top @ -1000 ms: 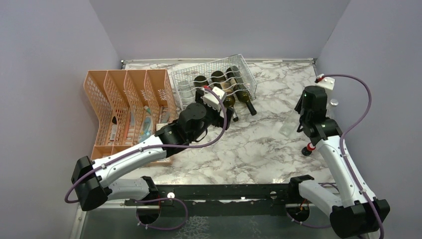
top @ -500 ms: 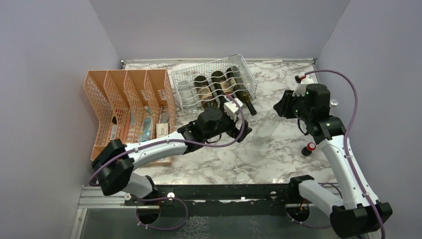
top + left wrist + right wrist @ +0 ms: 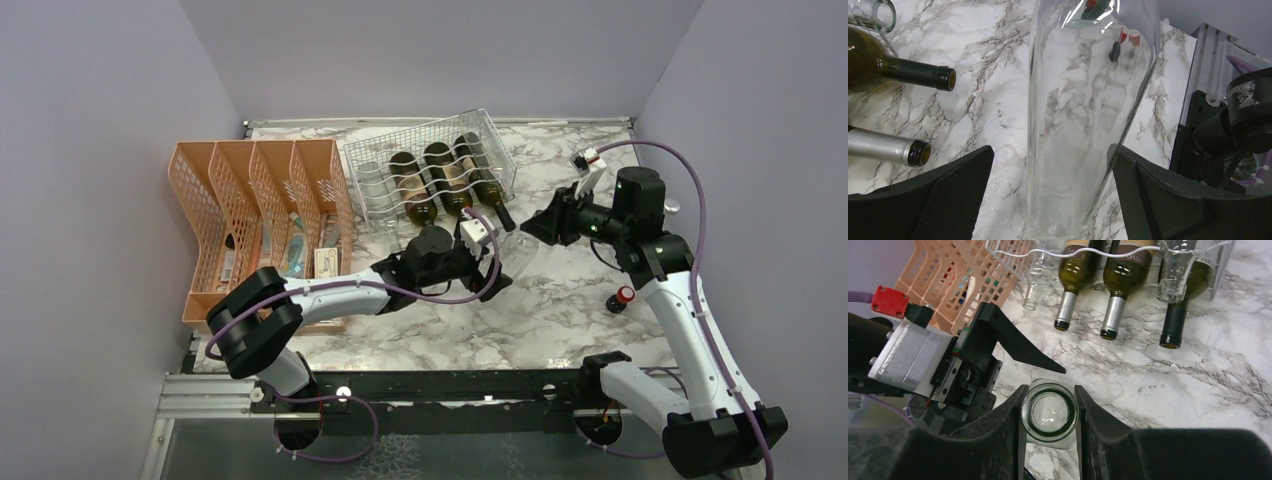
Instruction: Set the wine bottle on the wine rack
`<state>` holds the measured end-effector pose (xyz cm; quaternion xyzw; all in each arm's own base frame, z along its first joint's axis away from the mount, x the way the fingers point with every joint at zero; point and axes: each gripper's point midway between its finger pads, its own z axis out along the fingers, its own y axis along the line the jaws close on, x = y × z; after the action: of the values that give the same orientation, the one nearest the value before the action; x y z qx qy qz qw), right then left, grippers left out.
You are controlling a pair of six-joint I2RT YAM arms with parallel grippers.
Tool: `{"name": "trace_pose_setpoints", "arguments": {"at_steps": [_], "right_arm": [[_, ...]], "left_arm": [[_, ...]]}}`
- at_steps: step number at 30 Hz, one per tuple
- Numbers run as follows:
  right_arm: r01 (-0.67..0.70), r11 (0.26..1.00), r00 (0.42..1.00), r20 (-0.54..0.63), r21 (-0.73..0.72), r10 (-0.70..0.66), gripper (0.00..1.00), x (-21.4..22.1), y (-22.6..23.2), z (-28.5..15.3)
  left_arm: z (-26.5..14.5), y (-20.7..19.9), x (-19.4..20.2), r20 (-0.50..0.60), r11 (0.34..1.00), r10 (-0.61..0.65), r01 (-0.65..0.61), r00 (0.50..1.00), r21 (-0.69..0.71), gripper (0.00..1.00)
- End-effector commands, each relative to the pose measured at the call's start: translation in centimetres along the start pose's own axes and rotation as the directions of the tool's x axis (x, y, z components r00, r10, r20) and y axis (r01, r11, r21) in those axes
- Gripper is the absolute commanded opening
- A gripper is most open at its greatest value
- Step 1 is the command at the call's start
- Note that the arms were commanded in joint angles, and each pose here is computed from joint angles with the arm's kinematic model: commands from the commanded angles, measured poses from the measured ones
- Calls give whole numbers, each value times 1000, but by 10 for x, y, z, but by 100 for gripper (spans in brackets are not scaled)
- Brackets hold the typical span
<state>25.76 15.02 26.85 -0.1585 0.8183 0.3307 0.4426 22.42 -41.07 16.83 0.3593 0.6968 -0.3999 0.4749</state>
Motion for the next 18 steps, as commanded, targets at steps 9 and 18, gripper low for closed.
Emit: {"name": "trace_pose_setpoints", "arguments": {"at_steps": [9, 18], "right_arm": [[20, 986, 994, 111, -167, -1, 1, -35, 42, -16], [-13, 990, 988, 149, -143, 35, 1, -46, 45, -23]], "left_arm": [[-6, -14, -3, 114, 992, 81, -91, 990, 86, 83], [-6, -10, -1, 121, 983, 163, -171, 979, 59, 75]]}}
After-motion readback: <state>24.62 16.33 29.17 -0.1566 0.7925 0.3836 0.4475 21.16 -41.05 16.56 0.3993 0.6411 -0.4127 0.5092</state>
